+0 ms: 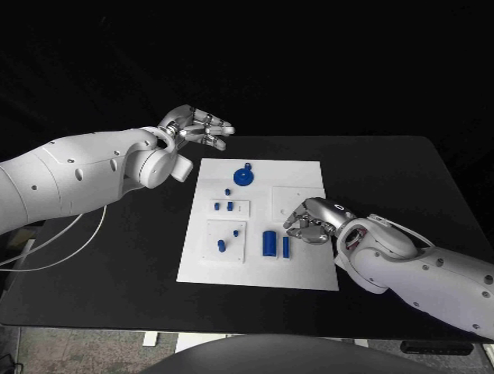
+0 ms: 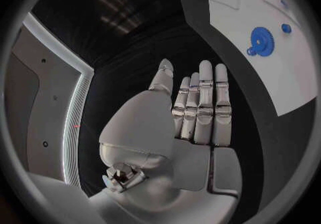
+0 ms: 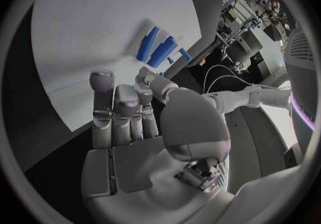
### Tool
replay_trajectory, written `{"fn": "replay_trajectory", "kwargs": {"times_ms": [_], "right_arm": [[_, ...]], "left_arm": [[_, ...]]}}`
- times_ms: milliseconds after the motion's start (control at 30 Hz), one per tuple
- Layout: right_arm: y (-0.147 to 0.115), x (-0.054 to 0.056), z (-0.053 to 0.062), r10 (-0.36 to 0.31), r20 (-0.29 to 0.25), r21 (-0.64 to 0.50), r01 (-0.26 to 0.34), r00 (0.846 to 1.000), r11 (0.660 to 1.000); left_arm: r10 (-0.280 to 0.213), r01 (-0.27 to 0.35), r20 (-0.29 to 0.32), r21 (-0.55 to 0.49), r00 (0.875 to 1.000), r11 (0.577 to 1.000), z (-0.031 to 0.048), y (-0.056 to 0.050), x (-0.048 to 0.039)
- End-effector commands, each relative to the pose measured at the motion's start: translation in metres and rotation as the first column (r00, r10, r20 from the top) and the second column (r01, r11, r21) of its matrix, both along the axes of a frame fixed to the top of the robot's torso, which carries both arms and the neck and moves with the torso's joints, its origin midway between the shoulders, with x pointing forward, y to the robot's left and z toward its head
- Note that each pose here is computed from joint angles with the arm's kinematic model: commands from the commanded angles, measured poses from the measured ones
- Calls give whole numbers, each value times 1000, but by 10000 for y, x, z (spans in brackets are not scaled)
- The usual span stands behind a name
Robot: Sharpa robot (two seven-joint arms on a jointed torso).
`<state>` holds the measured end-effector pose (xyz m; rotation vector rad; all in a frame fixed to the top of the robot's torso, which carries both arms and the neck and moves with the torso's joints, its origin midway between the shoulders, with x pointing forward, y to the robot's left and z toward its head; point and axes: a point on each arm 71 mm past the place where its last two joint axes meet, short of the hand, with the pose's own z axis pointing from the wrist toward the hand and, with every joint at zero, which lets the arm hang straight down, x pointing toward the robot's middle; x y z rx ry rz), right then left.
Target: Assemble the parts on the task board
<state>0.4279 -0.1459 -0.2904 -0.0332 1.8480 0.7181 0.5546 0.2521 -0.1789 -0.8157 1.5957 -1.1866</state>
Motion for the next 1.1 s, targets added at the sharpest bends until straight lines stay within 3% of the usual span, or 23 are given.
{"fn": "replay_trajectory", "kwargs": {"times_ms": [33,700,1100], "right_arm": [[26,-24,-56,37,-58,-44,-39,998,998],[96,-62,-148,69,-100,-92,-79,993,993],[82,-60,-156,64,-52,-93,-69,997,993]], "left_arm": [[-15,15,1,-5,1000,1000,8,-24,-4],[-15,15,0,-5,1000,1000,7,-27,-4],[-14,14,0,-4,1000,1000,7,-22,-4]]}}
